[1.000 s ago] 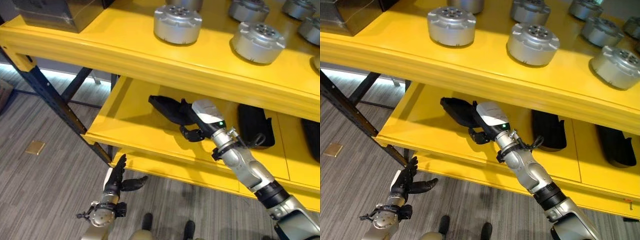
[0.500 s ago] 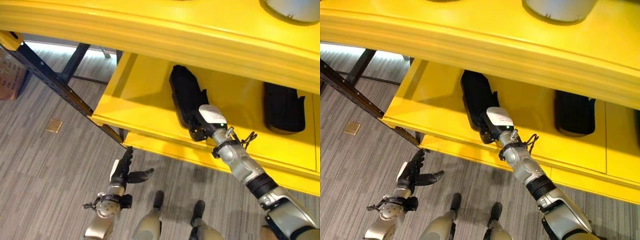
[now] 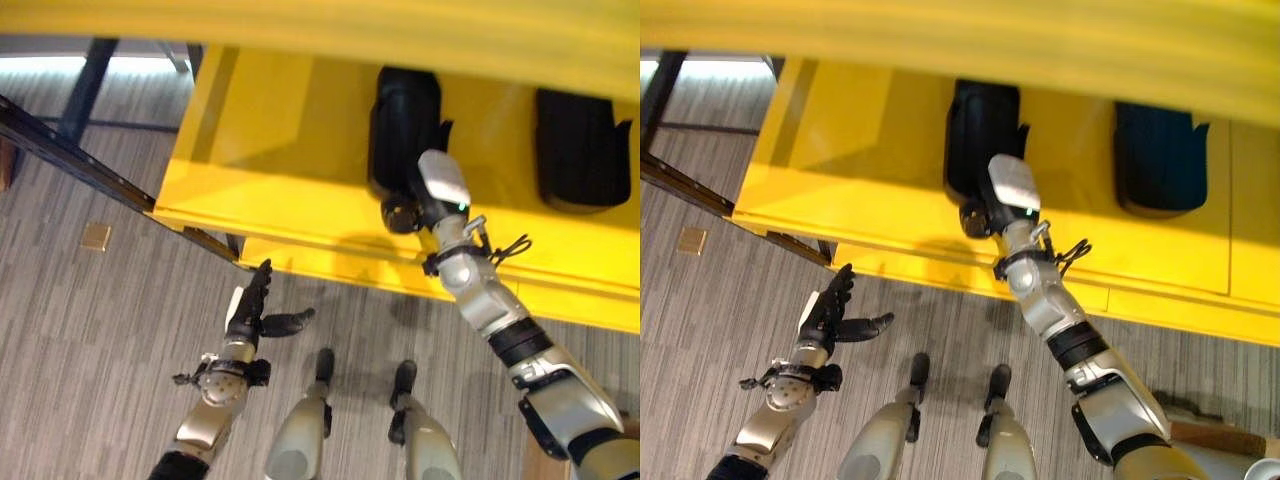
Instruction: Move parts from the plastic box to the shelf.
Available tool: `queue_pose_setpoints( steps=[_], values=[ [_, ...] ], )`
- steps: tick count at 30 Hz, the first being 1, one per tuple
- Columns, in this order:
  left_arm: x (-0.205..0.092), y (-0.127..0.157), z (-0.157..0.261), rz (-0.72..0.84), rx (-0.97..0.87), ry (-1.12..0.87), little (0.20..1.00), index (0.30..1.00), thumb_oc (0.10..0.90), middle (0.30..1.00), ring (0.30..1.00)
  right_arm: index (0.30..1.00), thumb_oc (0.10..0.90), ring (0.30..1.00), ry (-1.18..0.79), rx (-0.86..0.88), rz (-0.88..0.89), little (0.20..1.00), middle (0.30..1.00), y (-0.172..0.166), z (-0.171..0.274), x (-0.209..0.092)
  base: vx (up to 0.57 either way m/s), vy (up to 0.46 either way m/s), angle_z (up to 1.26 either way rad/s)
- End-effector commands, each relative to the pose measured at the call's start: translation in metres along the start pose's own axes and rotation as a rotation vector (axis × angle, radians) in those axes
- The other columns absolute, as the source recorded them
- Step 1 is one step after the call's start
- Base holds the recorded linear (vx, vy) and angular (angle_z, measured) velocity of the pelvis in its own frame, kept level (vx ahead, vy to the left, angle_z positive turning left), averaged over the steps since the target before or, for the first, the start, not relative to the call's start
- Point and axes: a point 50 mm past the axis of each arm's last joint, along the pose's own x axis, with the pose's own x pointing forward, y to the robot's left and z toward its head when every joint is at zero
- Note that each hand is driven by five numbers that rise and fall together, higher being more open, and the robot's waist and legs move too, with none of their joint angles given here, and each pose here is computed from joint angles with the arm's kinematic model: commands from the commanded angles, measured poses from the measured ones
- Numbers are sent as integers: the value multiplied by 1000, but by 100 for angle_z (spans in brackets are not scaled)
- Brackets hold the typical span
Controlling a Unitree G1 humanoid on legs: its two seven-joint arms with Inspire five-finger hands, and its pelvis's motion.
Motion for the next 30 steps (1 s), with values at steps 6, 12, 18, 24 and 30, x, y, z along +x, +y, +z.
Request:
queue_pose_setpoints(
  steps=[6, 12, 18, 24, 30],
  values=[
    [-11, 11, 14, 31, -14, -113, 1000, 1000, 900, 1000, 1000, 300, 400, 300, -141, 52, -157, 300, 300, -30, 29, 6, -42, 6, -5],
    [-10, 15, 17, 50, -5, -124, 1000, 1000, 900, 1000, 1000, 300, 400, 300, -177, 42, -206, 300, 300, -43, 38, 12, -23, -2, -1],
    [-9, 18, 21, 63, -7, -141, 1000, 1000, 900, 1000, 1000, 300, 400, 300, -196, -4, -215, 300, 300, -51, 40, 16, 0, 0, 0],
    [-8, 19, 22, 65, -8, -146, 1000, 1000, 900, 1000, 1000, 300, 400, 300, -200, -45, -206, 300, 300, -55, 38, 19, 0, 0, 0],
    [-8, 20, 23, 63, -2, -151, 1000, 1000, 900, 1000, 1000, 300, 400, 300, -210, -123, -192, 300, 300, -62, 38, 27, 0, 0, 0]
  ],
)
